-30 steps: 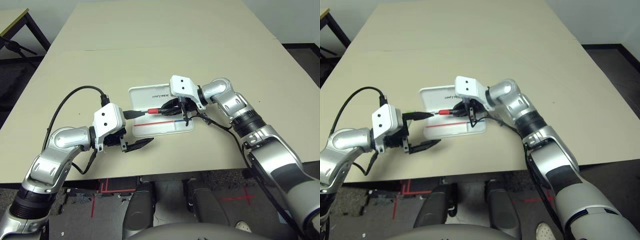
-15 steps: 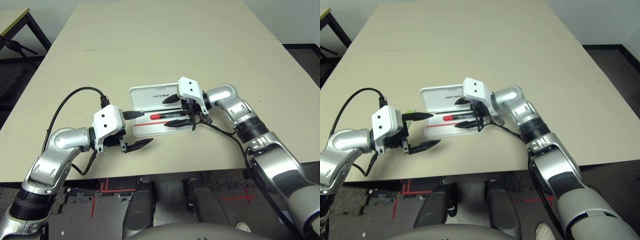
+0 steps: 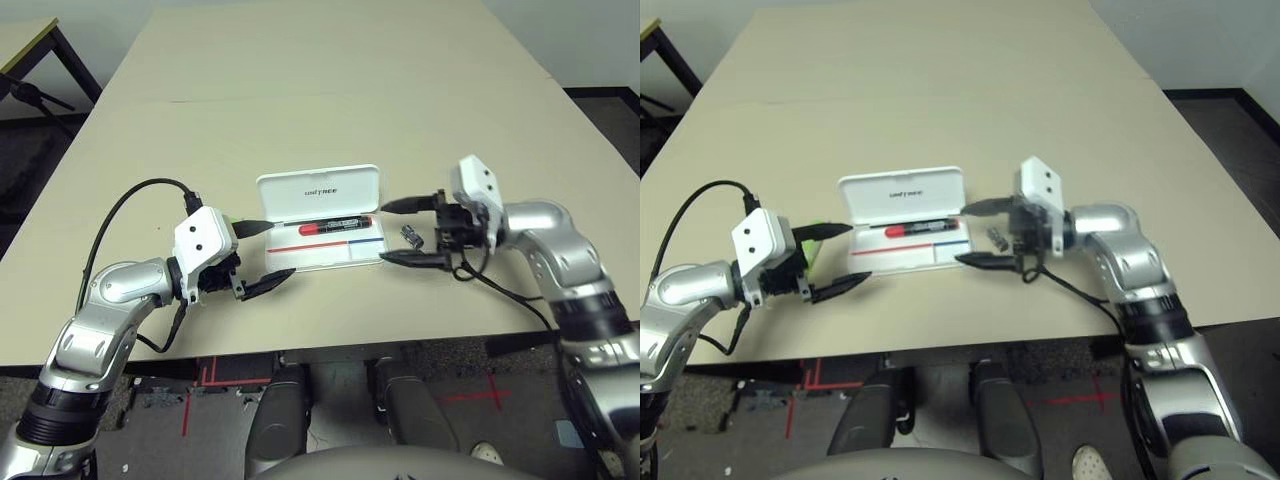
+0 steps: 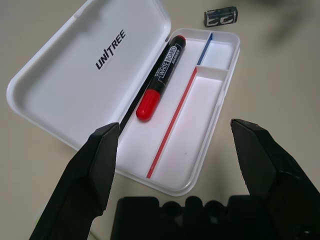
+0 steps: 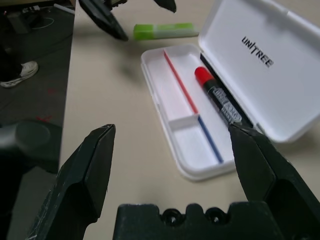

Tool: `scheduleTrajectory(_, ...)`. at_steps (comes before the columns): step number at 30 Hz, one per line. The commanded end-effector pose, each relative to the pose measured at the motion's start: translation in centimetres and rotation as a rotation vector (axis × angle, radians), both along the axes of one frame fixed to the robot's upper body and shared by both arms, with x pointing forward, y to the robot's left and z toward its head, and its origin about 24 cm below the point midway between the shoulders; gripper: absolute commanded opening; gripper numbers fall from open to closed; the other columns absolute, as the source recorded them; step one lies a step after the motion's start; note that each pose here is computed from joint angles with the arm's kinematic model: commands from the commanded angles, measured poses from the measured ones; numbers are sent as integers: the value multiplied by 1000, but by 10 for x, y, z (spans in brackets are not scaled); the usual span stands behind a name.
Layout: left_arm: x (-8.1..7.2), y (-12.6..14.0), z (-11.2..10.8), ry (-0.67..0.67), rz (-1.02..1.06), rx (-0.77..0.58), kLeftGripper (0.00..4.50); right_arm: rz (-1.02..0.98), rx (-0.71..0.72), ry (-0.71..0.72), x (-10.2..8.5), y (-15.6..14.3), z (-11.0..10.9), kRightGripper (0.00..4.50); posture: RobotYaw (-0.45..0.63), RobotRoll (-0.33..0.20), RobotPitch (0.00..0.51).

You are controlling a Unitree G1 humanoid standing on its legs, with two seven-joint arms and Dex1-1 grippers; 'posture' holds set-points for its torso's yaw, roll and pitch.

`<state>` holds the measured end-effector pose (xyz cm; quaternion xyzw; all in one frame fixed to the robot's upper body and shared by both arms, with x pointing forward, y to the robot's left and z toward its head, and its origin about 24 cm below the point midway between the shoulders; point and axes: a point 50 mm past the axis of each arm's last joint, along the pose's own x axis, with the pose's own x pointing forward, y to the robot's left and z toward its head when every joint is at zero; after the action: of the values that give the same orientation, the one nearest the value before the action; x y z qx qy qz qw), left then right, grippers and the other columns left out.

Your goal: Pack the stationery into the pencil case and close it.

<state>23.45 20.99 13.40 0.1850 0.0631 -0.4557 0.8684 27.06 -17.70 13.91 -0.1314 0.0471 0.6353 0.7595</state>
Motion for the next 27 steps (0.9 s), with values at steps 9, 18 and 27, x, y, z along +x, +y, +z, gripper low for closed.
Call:
scheduleTrajectory(9, 2, 20, -7, 52, 323, 14, 4500, 11, 6, -15, -6, 5, -1, 4481, 42, 0, 157)
scheduleTrajectory(18, 18, 21, 1, 171, 631, -108, 4500, 31, -4, -22, 0, 10, -5, 4481, 57, 0, 152)
scheduleTrajectory(27, 25, 26, -9, 230, 793, -71, 4500, 32, -10, -35, 2, 11, -6, 4481, 41, 0, 149)
